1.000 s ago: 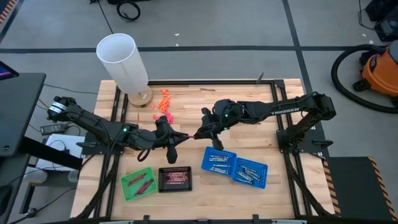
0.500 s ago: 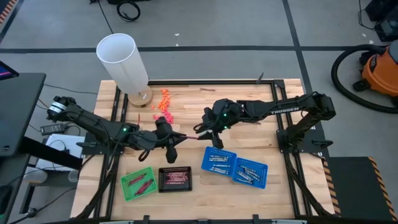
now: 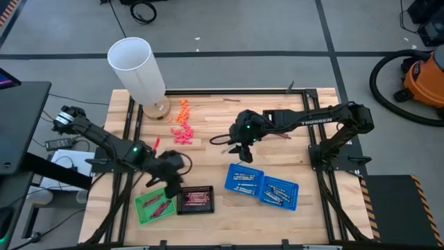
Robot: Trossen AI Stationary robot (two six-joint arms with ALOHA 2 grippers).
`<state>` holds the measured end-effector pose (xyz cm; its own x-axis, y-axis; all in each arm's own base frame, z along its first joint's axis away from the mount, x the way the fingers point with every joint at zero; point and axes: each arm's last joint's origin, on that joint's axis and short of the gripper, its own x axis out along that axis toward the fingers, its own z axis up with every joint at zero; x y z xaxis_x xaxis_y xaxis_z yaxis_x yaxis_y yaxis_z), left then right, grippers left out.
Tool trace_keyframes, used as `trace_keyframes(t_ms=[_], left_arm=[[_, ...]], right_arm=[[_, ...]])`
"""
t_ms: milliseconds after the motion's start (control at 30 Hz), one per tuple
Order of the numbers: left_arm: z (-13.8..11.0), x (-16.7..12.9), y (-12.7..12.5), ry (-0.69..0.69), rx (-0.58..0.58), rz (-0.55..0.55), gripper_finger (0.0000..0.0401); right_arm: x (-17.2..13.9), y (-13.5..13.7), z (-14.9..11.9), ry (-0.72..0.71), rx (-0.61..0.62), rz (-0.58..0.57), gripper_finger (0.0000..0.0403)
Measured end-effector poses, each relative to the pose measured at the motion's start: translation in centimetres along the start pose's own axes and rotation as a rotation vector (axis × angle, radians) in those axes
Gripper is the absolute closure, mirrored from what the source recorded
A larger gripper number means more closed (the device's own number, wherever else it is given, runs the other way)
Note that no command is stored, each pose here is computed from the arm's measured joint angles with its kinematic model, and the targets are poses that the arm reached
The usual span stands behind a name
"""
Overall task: Sort crayons
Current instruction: Put the red crayon into the green bin, then put the black crayon into the right blue bin
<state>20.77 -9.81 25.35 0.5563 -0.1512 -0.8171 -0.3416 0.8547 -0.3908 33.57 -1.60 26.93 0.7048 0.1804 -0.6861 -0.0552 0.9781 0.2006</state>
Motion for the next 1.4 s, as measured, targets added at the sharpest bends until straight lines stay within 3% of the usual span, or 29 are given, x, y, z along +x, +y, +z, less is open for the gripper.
trace_keyframes(t_ms=[167, 400, 633, 767, 933, 1200, 1400], left_arm=[[-2.2, -0.3, -0.1, 0.297, -0.151, -0.038, 0.0357], [-3.8, -0.6, -0.7, 0.447, -0.318, -0.021, 0.0357], [-6.0, 1.4, -0.9, 0.666, -0.288, 0.131, 0.0356], [-7.0, 3.2, -1.4, 0.758, -0.248, 0.163, 0.0356], [-7.8, 4.8, -2.1, 0.78, -0.189, 0.152, 0.0337], [-6.7, 4.6, -1.9, 0.75, -0.222, 0.101, 0.024], [-4.4, 4.3, -0.8, 0.558, -0.239, 0.118, 0.0226]], right_arm=[[0.3, -0.1, -0.6, 0.018, 0.004, -0.001, 0.0215], [0.3, -0.1, -0.5, 0.012, 0.002, -0.001, 0.0215], [0.3, -0.1, -0.5, 0.012, -0.011, 0.0, 0.0215], [0.3, -0.1, -0.5, 0.012, -0.013, -0.001, 0.0215], [0.3, -0.1, -0.5, 0.012, -0.013, -0.001, 0.0215], [0.3, -0.1, -0.5, 0.012, -0.013, -0.001, 0.0215], [0.3, -0.3, -0.6, 0.017, -0.01, -0.058, 0.0216]])
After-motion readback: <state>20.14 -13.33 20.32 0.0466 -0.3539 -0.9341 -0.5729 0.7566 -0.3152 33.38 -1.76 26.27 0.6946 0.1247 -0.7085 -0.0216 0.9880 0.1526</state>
